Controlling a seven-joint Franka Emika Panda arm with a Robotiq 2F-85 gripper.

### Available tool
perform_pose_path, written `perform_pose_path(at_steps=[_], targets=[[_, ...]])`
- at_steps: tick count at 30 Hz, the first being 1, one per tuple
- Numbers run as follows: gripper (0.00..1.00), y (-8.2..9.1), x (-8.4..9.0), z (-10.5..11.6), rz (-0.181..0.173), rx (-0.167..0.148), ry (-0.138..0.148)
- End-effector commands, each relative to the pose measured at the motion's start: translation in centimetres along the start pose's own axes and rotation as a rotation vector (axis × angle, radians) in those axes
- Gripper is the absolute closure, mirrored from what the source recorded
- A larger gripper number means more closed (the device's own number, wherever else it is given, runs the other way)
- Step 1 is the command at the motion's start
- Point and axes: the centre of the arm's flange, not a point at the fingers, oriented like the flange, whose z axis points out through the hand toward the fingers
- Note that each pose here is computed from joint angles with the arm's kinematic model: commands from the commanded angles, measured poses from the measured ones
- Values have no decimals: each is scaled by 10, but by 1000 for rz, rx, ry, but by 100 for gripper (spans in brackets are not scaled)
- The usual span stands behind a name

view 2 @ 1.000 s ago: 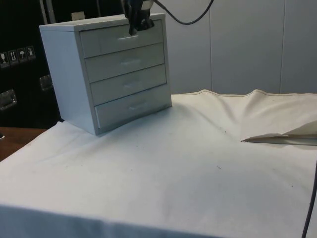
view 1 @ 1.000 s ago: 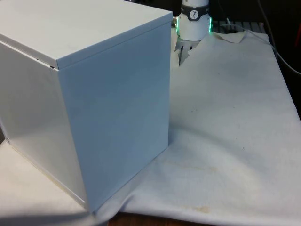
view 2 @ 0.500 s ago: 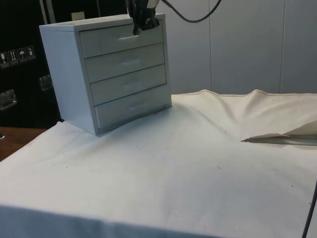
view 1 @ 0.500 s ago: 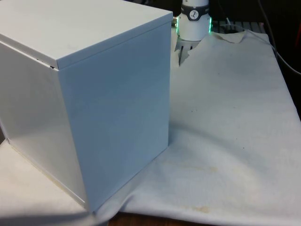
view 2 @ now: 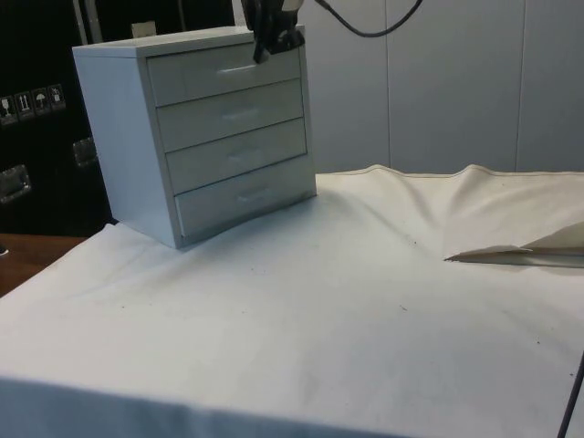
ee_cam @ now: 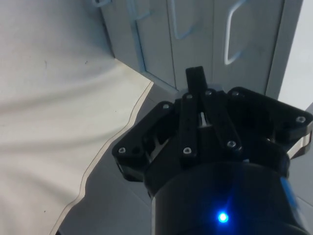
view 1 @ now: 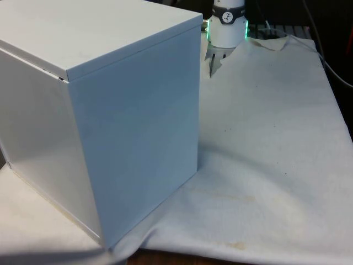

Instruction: Open the drawer, then close it.

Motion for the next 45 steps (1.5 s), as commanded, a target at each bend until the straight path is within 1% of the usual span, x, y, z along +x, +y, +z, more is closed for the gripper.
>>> perform_pose_path(at_steps=[1,3,4,5,11,12,13,20,21,22,31,32,33,35,36,37,41,42,43,44,45], targets=[[100,-1,-1,-4,2,-12,-4],[100,-3,-1,-6,1,-10,-3],[100,-2,-1,-2,-1,1,1],[100,-4,-1,-7,1,-10,-1],[100,-13,-3,-17,2,-7,11],[100,-12,-3,-14,2,4,18],[100,-13,-4,-19,4,-7,14],[100,-19,-5,-27,5,-7,24],[100,-18,-5,-24,5,2,28],[100,-20,-7,-30,8,-8,27],[100,-21,-9,-38,18,-15,42],[100,-21,-9,-36,15,-8,46],[100,-20,-9,-38,18,-16,42],[90,-21,-9,-38,19,-15,42],[80,-21,-9,-38,21,-15,43],[72,-21,-9,-38,21,-15,43],[51,-21,-9,-39,22,-16,44],[45,-21,-9,-37,20,-9,47],[45,-21,-9,-39,22,-16,44],[35,-21,-9,-39,22,-16,44],[30,-21,-9,-39,22,-16,44]])
